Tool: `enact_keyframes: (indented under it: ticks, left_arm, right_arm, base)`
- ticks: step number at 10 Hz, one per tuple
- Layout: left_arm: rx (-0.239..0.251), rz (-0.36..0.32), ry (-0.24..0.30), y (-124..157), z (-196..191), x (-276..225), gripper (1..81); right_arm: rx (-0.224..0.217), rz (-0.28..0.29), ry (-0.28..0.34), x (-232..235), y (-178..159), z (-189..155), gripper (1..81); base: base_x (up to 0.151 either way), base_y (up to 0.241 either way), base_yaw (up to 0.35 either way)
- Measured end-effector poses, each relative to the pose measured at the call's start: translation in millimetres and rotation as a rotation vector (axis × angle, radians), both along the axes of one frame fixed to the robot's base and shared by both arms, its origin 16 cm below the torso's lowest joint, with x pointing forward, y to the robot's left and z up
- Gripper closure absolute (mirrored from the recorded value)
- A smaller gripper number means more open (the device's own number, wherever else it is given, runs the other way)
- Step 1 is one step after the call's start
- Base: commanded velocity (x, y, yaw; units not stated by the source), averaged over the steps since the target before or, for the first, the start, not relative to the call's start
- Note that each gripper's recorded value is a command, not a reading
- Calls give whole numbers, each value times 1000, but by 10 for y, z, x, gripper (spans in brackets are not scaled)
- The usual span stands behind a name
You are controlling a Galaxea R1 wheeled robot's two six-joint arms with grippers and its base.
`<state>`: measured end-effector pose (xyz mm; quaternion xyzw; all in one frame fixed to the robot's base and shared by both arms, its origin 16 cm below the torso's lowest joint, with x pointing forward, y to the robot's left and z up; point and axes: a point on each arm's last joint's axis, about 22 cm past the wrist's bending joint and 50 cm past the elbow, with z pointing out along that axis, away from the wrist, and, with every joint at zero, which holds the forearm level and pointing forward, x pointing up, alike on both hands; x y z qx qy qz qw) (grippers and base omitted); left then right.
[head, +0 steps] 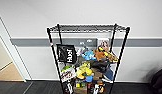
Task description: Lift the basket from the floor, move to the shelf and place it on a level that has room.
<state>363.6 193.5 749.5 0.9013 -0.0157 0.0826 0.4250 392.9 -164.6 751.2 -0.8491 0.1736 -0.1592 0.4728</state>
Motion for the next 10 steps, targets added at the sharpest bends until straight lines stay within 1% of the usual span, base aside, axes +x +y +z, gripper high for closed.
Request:
enact_keyframes:
  ticks: [2, 4, 5, 7, 10]
  left_arm:
    - [0, -12, -11, -30, 45, 14, 811]
    - [-7, -48, -16, -180, 62, 83, 811]
    - [-13, -58, -20, -230, 91, 92, 811]
    - [-12, -58, -20, -205, 106, 85, 811]
    - [-14, -67, -16, -196, 139, -12, 811]
  right_arm:
    - [3, -8, -12, -25, -23, 63, 811]
    - [-2, -42, -12, -100, -172, 72, 811]
    - [-6, -49, -8, -128, -215, 57, 811]
    - [-1, -46, -8, -132, -176, 60, 811]
    - [-2, -42, 3, -228, -185, 37, 811]
  base:
    - [0, 0, 0]
    - [0, 0, 0]
    - [0, 0, 0]
    - [0, 0, 0]
    - [101, 0, 0]
